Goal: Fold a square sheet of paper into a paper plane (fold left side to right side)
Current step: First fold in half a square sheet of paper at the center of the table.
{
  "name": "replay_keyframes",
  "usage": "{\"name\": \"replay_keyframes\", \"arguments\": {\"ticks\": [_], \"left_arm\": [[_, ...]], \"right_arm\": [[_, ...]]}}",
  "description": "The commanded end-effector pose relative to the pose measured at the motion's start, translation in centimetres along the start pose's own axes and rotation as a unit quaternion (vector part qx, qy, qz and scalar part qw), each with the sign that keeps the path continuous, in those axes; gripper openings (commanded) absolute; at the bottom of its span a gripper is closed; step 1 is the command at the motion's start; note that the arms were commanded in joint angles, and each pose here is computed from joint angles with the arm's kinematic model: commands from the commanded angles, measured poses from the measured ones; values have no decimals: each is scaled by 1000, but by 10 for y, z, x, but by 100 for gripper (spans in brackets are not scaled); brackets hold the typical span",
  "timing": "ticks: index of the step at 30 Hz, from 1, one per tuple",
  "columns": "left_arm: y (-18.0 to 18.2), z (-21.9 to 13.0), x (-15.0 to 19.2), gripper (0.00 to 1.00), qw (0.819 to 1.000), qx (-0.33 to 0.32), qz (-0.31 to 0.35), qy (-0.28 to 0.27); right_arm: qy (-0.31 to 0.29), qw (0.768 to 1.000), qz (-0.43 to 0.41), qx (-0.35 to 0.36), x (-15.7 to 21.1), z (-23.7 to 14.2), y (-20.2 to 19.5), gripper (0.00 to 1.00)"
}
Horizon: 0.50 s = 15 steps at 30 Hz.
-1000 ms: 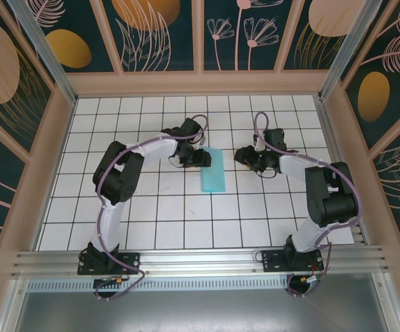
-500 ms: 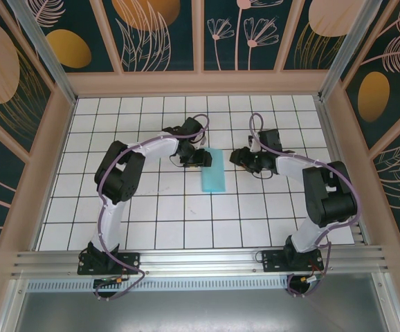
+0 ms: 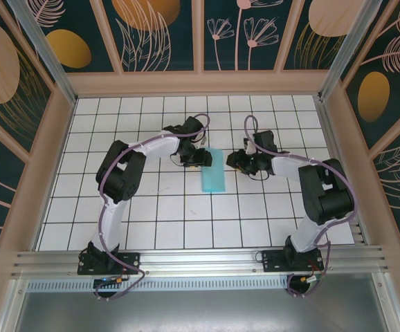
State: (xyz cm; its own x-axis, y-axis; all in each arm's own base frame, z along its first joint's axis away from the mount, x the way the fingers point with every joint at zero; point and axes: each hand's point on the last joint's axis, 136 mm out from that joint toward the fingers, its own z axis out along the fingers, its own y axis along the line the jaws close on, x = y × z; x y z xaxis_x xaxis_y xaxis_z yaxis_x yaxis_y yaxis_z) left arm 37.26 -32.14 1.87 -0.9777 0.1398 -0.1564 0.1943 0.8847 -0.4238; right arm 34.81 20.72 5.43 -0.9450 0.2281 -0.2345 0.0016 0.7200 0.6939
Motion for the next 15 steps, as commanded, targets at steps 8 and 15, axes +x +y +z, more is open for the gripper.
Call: {"name": "replay_keyframes", "arguments": {"ticks": [8, 15], "left_arm": [[9, 47, 7, 56, 1000, -12, 23, 8], [8, 48, 8, 56, 999, -16, 27, 10]], "right_arm": [[1, 1000, -8, -12, -7, 8, 16, 35], [-1, 1000, -10, -14, -8, 6, 18, 35]]}}
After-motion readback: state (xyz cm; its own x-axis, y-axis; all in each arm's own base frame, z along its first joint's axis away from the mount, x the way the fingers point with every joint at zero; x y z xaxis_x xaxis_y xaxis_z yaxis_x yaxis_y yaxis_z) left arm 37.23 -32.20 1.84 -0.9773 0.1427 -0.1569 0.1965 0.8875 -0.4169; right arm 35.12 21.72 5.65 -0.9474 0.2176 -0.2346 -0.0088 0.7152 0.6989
